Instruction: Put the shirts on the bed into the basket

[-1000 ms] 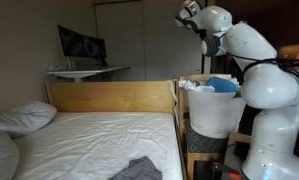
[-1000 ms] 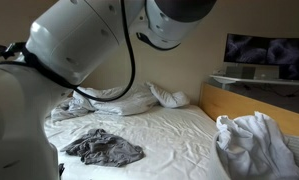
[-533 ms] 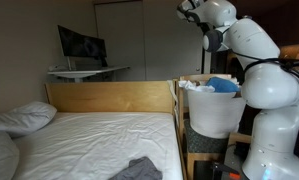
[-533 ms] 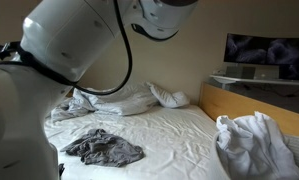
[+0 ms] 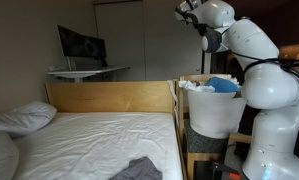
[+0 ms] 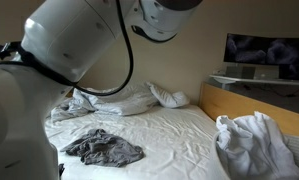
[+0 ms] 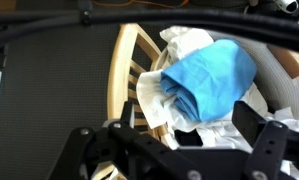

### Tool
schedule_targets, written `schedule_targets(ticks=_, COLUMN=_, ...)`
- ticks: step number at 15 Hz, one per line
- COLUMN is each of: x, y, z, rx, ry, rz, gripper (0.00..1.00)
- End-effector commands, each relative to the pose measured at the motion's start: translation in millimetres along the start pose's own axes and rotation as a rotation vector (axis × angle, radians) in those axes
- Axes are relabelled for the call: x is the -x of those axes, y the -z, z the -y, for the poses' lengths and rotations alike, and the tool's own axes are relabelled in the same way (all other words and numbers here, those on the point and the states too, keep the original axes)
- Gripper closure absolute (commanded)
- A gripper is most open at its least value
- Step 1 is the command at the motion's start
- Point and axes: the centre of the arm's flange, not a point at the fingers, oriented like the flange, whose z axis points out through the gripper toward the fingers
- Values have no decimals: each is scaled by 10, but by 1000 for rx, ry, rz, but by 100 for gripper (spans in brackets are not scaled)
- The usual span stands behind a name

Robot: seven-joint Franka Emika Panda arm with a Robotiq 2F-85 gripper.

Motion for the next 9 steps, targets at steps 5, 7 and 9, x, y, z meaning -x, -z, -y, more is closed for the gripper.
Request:
schedule_targets(ticks=5, x=-548, y=173, z=1072, rx=-99, ry=316, rz=-178, gripper=0)
schedule_targets(ticks=7, x=-607, y=353, z=1229, rx=-106, ry=410, rz=-200, gripper=0)
schedule_targets(ticks=9, x=-611, y=537, z=1402, rx=-110, ry=505, rz=-218, gripper=0)
